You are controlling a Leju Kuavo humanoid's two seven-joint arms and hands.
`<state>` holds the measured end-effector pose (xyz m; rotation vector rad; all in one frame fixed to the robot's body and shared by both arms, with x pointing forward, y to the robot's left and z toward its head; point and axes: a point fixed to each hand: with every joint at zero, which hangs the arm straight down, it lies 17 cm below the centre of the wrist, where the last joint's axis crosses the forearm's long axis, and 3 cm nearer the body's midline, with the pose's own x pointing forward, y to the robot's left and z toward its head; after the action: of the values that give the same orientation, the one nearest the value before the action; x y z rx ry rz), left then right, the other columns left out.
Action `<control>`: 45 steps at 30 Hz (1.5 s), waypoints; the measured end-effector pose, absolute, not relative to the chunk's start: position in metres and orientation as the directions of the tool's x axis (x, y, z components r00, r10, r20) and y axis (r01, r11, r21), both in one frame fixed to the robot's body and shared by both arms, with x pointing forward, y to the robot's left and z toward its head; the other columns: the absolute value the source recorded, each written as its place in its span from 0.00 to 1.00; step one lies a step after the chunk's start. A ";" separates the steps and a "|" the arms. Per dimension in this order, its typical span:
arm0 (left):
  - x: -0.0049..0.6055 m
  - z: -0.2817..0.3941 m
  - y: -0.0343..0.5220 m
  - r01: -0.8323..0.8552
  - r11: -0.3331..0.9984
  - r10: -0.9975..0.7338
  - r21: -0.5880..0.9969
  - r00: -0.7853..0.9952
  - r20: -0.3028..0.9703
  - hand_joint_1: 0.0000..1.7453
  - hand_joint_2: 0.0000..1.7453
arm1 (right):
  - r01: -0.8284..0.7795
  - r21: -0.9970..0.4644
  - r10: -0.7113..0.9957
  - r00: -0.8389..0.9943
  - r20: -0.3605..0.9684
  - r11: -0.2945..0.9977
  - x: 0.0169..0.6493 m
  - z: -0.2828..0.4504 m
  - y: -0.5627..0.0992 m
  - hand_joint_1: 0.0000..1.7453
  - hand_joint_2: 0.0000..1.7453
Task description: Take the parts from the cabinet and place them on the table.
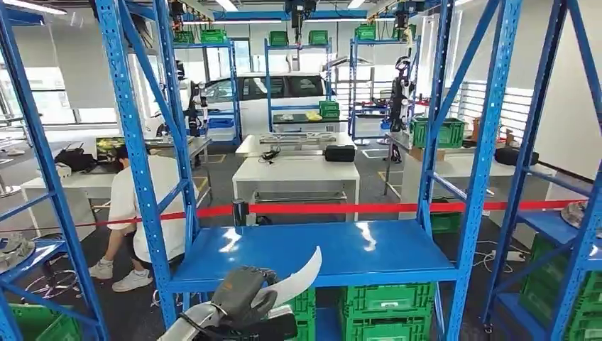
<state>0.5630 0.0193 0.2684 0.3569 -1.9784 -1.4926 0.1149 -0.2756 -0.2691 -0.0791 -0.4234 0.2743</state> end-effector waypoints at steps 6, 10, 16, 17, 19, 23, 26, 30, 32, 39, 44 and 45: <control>0.560 0.264 0.021 0.156 0.315 -0.545 0.936 -0.778 0.313 1.00 1.00 | -0.256 -0.130 0.287 0.874 0.392 0.958 0.114 -0.269 -0.274 0.00 0.00; 0.560 0.270 0.020 0.141 0.314 -0.541 0.939 -0.786 0.300 1.00 1.00 | -0.257 -0.133 0.289 0.871 0.397 0.957 0.114 -0.269 -0.275 0.00 0.00; 0.560 0.269 0.021 0.140 0.308 -0.542 0.941 -0.787 0.294 1.00 1.00 | -0.256 -0.137 0.290 0.872 0.394 0.957 0.113 -0.269 -0.276 0.00 0.00; 0.560 0.269 0.021 0.139 0.308 -0.542 0.941 -0.787 0.294 1.00 1.00 | -0.256 -0.137 0.290 0.873 0.392 0.957 0.113 -0.269 -0.277 0.00 0.00; 0.560 0.268 0.022 0.140 0.307 -0.542 0.941 -0.787 0.294 1.00 1.00 | -0.255 -0.138 0.290 0.874 0.390 0.957 0.112 -0.270 -0.277 0.00 0.00; 0.560 0.269 0.022 0.139 0.307 -0.542 0.941 -0.788 0.293 1.00 1.00 | -0.255 -0.136 0.288 0.875 0.389 0.957 0.112 -0.270 -0.277 0.00 0.00; 0.560 0.268 0.022 0.136 0.304 -0.543 0.943 -0.788 0.289 1.00 1.00 | -0.247 -0.128 0.278 0.878 0.389 0.960 0.112 -0.270 -0.276 0.00 0.00; 0.560 0.269 0.023 0.129 0.305 -0.545 0.943 -0.789 0.284 1.00 1.00 | -0.238 -0.115 0.264 0.882 0.390 0.964 0.112 -0.270 -0.275 0.00 0.00; 0.560 0.268 0.023 0.127 0.306 -0.546 0.943 -0.788 0.284 1.00 1.00 | -0.235 -0.109 0.259 0.883 0.391 0.966 0.111 -0.269 -0.274 0.00 0.00; 0.561 0.268 0.024 0.125 0.304 -0.549 0.944 -0.787 0.281 1.00 1.00 | -0.225 -0.102 0.247 0.888 0.387 0.969 0.111 -0.270 -0.274 0.00 0.00; 0.561 0.267 0.024 0.125 0.304 -0.550 0.945 -0.787 0.281 1.00 1.00 | -0.223 -0.102 0.245 0.889 0.387 0.969 0.110 -0.270 -0.274 0.00 0.00; 0.561 0.268 0.025 0.123 0.304 -0.550 0.945 -0.787 0.280 1.00 1.00 | -0.222 -0.101 0.244 0.889 0.387 0.970 0.111 -0.270 -0.273 0.00 0.00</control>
<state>0.5609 0.0248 0.2677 0.3780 -2.0018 -1.5248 0.1107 -0.2733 -0.2697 -0.0540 -0.4091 0.2424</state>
